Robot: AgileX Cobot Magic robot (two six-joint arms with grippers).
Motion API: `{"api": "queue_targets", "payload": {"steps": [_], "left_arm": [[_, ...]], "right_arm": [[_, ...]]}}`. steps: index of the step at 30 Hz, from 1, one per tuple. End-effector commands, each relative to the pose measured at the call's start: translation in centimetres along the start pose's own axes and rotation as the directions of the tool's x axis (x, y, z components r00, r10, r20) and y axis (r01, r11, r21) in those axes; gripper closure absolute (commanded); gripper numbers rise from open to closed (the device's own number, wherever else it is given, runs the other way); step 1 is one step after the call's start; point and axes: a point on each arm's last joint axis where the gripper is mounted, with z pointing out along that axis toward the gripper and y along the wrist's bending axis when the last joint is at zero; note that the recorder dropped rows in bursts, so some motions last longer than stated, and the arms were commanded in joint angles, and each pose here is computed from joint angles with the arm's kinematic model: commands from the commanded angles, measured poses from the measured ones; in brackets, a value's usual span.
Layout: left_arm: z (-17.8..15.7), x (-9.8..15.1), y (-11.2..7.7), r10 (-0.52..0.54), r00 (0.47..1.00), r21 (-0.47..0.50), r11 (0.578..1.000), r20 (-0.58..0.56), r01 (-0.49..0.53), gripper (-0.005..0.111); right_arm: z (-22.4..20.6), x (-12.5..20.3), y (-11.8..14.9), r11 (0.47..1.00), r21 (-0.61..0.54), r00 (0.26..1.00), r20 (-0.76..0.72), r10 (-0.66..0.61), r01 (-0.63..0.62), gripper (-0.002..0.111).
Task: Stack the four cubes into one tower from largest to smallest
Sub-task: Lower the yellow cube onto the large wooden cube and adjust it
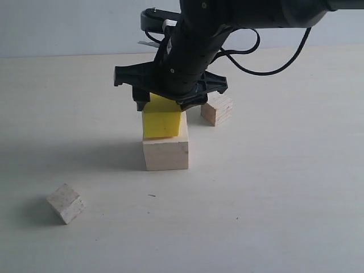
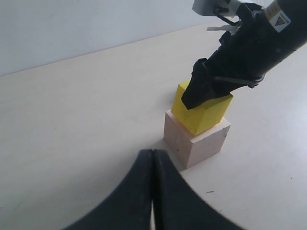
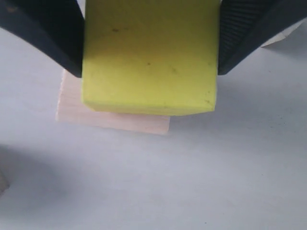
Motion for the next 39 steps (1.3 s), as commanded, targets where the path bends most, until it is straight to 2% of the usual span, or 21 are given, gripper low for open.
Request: {"api": "queue_targets", "payload": {"steps": [1,14,32,35,39], "left_arm": [[-0.02,-0.06,-0.02,-0.020,1.000,0.003,1.000,0.016,0.020,0.107],[-0.02,-0.06,-0.04,-0.025,1.000,0.005,1.000,0.016,0.025,0.107],[-0.02,-0.06,-0.04,-0.025,1.000,0.005,1.000,0.016,0.025,0.107],[-0.02,-0.06,-0.04,-0.025,1.000,0.005,1.000,0.016,0.025,0.107],[-0.02,-0.06,-0.04,-0.025,1.000,0.005,1.000,0.016,0.025,0.107]], "right_arm": [[-0.20,-0.30,-0.31,0.999,0.047,1.000,0.025,-0.010,0.009,0.108],[-0.20,-0.24,-0.34,0.998,0.049,1.000,0.020,0.023,-0.024,0.108],[-0.18,-0.08,0.08,0.999,0.046,1.000,0.030,0.002,-0.004,0.108],[-0.18,-0.10,0.09,0.999,0.044,0.999,0.032,0.002,-0.003,0.101],[-0.18,-0.09,0.08,0.999,0.045,1.000,0.031,0.005,-0.006,0.086]]}}
